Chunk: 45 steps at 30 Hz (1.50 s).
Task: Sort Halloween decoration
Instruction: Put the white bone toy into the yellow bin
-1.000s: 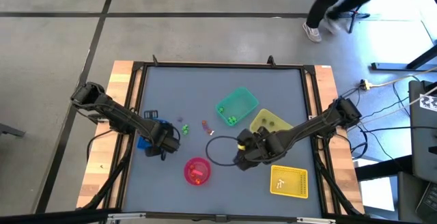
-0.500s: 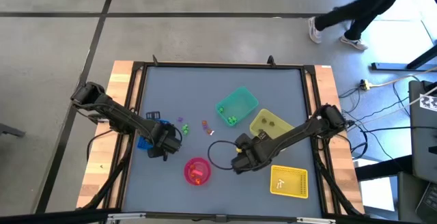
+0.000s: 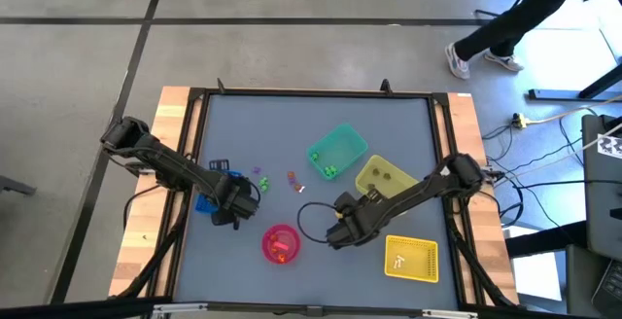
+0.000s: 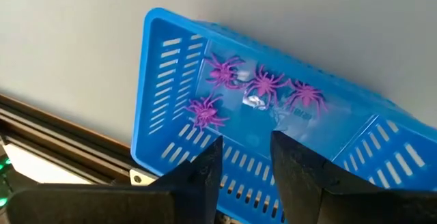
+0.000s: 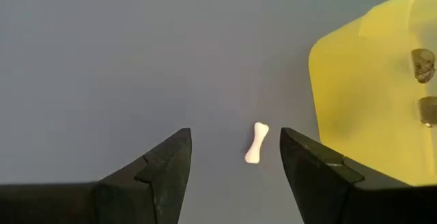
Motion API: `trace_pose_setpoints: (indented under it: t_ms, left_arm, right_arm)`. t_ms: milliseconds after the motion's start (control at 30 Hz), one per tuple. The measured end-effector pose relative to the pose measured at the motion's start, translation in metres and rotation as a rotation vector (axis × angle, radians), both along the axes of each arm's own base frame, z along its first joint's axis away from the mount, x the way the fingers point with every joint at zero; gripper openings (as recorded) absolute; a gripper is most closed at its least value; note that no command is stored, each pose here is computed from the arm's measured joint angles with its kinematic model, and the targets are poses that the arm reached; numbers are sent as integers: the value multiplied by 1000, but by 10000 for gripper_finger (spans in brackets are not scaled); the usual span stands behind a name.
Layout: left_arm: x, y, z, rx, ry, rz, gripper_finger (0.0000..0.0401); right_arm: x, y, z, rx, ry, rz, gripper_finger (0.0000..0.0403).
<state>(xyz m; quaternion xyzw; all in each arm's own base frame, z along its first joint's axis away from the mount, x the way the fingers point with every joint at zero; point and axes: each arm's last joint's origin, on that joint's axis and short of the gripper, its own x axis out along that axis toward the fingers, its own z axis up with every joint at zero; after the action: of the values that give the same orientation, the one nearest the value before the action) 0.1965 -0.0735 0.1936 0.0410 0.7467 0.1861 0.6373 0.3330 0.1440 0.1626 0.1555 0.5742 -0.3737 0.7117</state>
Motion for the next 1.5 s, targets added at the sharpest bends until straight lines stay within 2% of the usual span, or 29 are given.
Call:
trace_pose_setpoints:
  t_ms: [200, 567, 933, 1267, 1500]
  left_arm:
    - [1, 0, 0, -5, -13, 0, 107]
    - [2, -1, -1, -9, -23, 0, 107]
    - [3, -1, -1, -15, -38, -1, 107]
    - [5, -2, -1, -20, -51, 0, 107]
    - [5, -2, -2, -22, -54, -1, 107]
  right_arm:
    - [2, 1, -16, -23, 46, 1, 223]
    - [4, -11, -22, -38, 117, 2, 223]
    - [4, -12, -23, -4, 168, 86, 223]
    - [1, -16, -20, 64, 234, 89, 223]
    - [0, -18, -17, 113, 269, 138, 223]
